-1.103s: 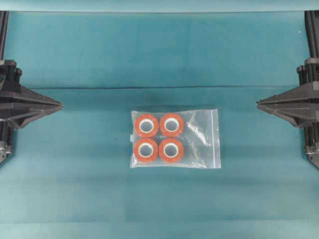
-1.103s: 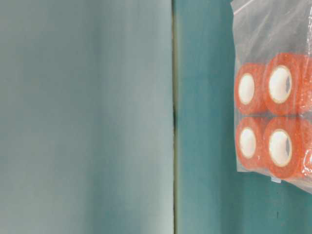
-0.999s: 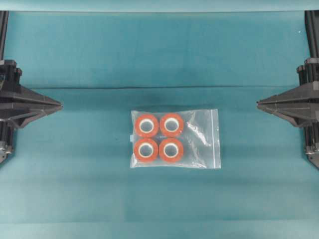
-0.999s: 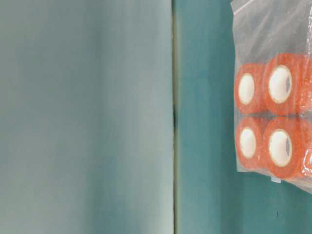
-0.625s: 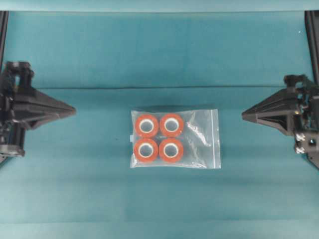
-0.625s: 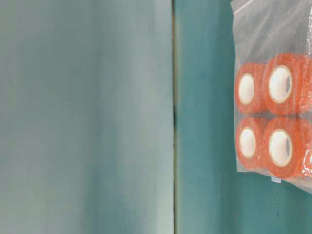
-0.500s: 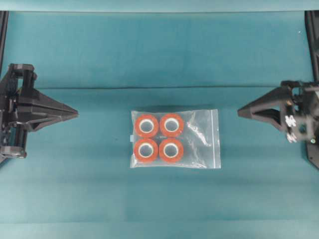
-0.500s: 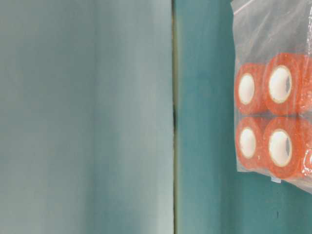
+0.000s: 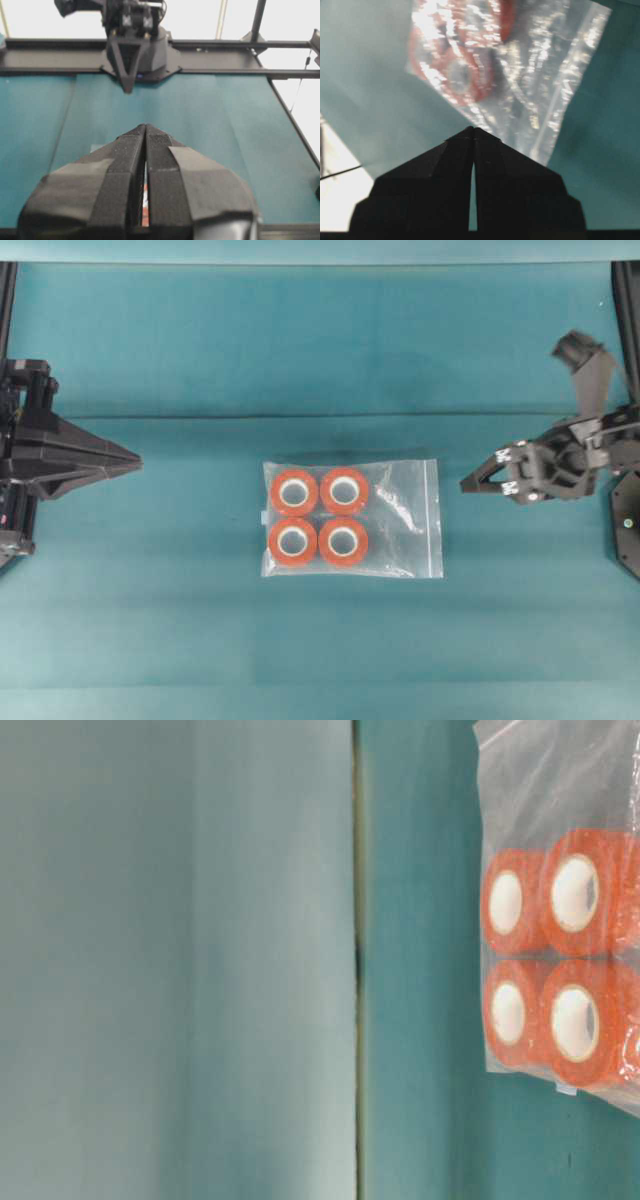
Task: Hand over the clear zip bag and make it stand upright.
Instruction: 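Move the right gripper open toward the right edge of the clear bag, then close the right gripper on the bag's right edge, then lift the bag with the right gripper and rotate it to hang vertically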
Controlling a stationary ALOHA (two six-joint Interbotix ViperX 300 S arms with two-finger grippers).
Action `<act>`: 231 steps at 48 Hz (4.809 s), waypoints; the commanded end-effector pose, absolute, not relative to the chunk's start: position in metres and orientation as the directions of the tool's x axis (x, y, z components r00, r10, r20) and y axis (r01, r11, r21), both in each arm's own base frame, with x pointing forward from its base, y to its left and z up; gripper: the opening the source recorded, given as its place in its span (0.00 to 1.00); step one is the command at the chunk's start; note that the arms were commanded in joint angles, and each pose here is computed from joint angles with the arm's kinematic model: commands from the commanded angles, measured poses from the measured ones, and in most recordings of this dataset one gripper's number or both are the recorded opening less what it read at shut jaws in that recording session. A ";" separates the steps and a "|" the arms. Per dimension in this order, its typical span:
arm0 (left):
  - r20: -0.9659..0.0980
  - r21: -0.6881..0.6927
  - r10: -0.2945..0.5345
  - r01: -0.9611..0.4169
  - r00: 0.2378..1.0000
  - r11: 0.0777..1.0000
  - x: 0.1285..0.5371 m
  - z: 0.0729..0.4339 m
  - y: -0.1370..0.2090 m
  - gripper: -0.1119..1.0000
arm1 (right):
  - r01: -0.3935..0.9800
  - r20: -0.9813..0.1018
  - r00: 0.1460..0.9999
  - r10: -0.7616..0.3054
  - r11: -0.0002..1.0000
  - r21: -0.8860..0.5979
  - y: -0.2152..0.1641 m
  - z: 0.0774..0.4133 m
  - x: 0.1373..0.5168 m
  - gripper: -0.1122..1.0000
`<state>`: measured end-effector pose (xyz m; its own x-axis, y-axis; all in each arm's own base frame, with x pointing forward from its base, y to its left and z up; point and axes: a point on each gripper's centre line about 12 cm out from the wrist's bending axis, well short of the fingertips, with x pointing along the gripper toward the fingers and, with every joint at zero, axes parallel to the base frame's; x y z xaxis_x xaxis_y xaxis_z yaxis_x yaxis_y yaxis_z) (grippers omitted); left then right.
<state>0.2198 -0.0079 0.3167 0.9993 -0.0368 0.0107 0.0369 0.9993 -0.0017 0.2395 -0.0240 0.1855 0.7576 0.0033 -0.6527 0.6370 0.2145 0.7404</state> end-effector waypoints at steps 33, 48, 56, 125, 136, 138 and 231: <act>-0.008 -0.003 -0.029 0.029 1.000 1.000 0.230 0.318 -0.007 0.09 | 0.767 -0.766 0.642 0.030 -0.007 0.642 -0.008 0.131 0.251 0.94; -0.005 -0.003 -0.020 0.020 1.000 1.000 0.228 0.318 -0.004 0.09 | 0.738 -0.739 0.671 -0.059 -0.040 0.674 -0.009 0.109 0.266 0.93; -0.008 -0.003 -0.011 0.011 1.000 1.000 0.229 0.317 -0.002 0.09 | 0.729 -0.729 0.678 -0.090 -0.040 0.683 -0.013 0.104 0.269 0.93; -0.028 0.003 0.006 -0.006 1.000 1.000 0.229 0.310 0.002 0.09 | 0.694 -0.688 0.714 -0.130 0.004 0.720 -0.008 0.094 0.312 0.90; -0.029 0.001 0.006 -0.006 1.000 1.000 0.229 0.309 0.002 0.09 | 0.705 -0.698 0.704 -0.127 0.005 0.710 -0.007 0.091 0.309 0.88; -0.029 0.001 0.006 -0.006 1.000 1.000 0.229 0.309 0.002 0.09 | 0.709 -0.703 0.700 -0.126 0.002 0.705 -0.008 0.090 0.307 0.87; -0.064 -0.020 0.020 -0.021 0.998 1.000 0.239 0.307 0.005 0.09 | 0.435 -0.677 0.721 0.149 0.662 0.610 -0.041 0.286 0.393 0.12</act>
<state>0.2365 0.0046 0.2950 0.9953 0.0184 -0.0950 -0.0202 0.9997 -0.0170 0.3853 -0.0414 0.2614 0.6967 0.1394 -0.7037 0.4886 0.6259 0.6078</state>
